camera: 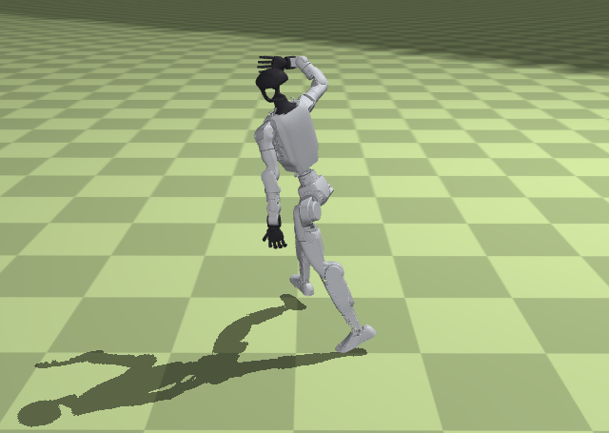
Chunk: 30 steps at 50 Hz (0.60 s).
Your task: Kungfu
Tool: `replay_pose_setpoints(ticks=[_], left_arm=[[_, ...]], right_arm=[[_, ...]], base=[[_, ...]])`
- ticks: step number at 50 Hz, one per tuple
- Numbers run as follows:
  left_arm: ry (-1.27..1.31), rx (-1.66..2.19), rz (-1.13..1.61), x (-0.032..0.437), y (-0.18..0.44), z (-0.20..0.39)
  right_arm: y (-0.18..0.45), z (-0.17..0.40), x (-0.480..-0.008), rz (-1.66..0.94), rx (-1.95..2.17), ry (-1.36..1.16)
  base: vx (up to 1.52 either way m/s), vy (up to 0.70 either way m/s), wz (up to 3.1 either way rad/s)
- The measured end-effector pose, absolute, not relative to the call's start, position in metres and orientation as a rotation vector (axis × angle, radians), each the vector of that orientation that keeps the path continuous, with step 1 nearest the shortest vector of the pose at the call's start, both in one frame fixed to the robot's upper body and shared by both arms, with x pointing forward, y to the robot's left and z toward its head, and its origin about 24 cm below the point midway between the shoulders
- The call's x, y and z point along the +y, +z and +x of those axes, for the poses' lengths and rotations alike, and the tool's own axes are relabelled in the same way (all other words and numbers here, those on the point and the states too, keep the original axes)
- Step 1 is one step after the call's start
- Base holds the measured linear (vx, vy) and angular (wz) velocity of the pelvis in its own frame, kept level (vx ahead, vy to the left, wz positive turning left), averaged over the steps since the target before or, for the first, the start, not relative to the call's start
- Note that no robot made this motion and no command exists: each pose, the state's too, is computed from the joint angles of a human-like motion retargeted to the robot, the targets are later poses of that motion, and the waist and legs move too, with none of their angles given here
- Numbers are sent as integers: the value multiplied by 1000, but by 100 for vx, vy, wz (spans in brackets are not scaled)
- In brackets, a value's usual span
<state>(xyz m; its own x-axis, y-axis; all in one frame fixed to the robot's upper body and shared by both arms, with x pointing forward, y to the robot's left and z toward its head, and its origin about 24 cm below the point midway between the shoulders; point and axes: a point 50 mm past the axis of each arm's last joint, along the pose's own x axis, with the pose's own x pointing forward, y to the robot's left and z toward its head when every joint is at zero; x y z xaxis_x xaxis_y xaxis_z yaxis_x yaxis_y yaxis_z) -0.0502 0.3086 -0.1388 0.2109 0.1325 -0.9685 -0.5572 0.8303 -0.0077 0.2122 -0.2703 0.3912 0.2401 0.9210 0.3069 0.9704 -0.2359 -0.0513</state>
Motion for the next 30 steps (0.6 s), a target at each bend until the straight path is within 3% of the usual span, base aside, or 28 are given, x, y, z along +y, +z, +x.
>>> replay_pose_setpoints(ticks=[7, 13, 20, 30], left_arm=[[425, 1548, -153, 326, -119, -105], [247, 1689, 102, 310, -122, -125], [188, 1784, 62, 287, -121, -154], [296, 1800, 82, 279, -126, -153]], right_arm=[[385, 226, -255, -2246, -1850, -207], [375, 241, -245, -2136, -1902, -184], [373, 253, -219, -2013, -2005, -108], [380, 260, -185, -1856, -2147, -68]], base=[[59, -73, -97], [46, -20, -174], [41, -47, -128], [53, -21, -182]])
